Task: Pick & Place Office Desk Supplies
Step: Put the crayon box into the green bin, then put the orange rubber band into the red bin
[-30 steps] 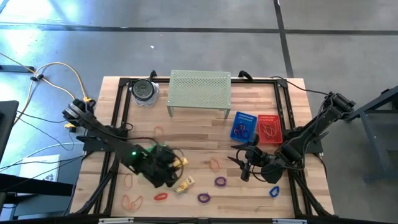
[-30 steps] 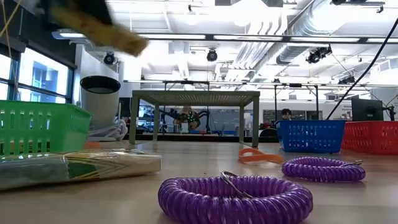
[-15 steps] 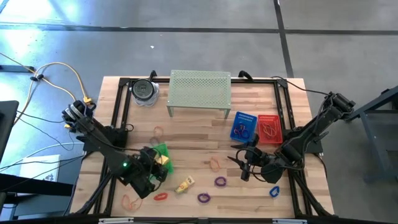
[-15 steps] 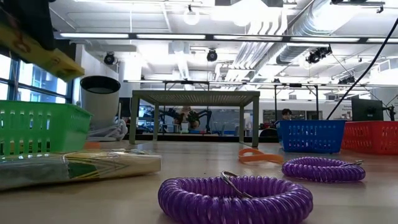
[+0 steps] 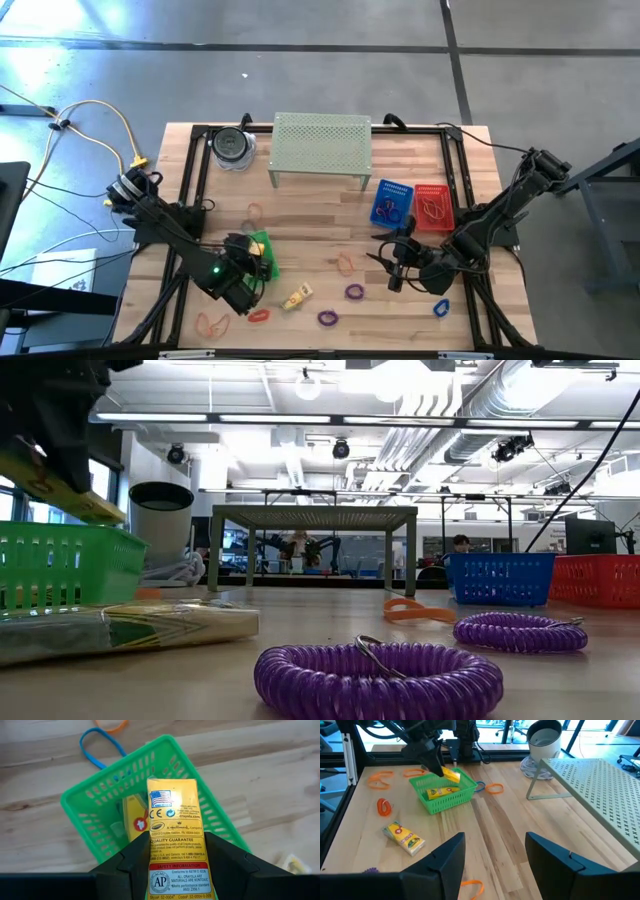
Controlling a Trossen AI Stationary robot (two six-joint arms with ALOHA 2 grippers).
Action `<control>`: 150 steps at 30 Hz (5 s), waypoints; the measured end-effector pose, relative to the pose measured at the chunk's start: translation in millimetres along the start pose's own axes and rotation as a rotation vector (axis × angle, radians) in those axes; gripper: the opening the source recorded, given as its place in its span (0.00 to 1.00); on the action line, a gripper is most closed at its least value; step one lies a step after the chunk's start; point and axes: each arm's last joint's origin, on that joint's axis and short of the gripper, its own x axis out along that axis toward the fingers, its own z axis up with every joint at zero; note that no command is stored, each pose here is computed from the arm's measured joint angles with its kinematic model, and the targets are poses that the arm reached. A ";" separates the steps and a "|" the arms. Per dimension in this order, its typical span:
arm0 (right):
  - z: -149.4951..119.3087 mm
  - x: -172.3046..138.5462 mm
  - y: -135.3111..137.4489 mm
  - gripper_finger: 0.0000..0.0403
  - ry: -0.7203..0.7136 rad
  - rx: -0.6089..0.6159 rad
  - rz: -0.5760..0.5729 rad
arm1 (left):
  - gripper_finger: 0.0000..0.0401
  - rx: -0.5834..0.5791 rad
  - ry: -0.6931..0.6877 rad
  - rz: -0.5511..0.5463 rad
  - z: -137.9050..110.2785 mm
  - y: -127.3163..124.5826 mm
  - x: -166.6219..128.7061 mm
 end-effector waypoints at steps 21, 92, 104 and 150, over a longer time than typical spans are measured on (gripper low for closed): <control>-0.5 0.0 -0.2 0.49 0.004 -0.021 -0.001 | 0.62 0.138 -0.001 0.031 8.5 -4.0 5.8; 7.3 21.3 -16.3 0.49 0.045 0.031 -0.004 | 0.62 0.394 0.325 0.090 198.0 72.7 121.6; 8.2 21.3 -15.8 0.49 0.038 0.039 0.000 | 0.62 0.370 0.337 0.116 194.8 92.5 137.9; 8.8 21.5 -15.7 0.49 0.033 0.020 0.001 | 0.41 0.280 0.311 0.149 172.5 85.1 151.3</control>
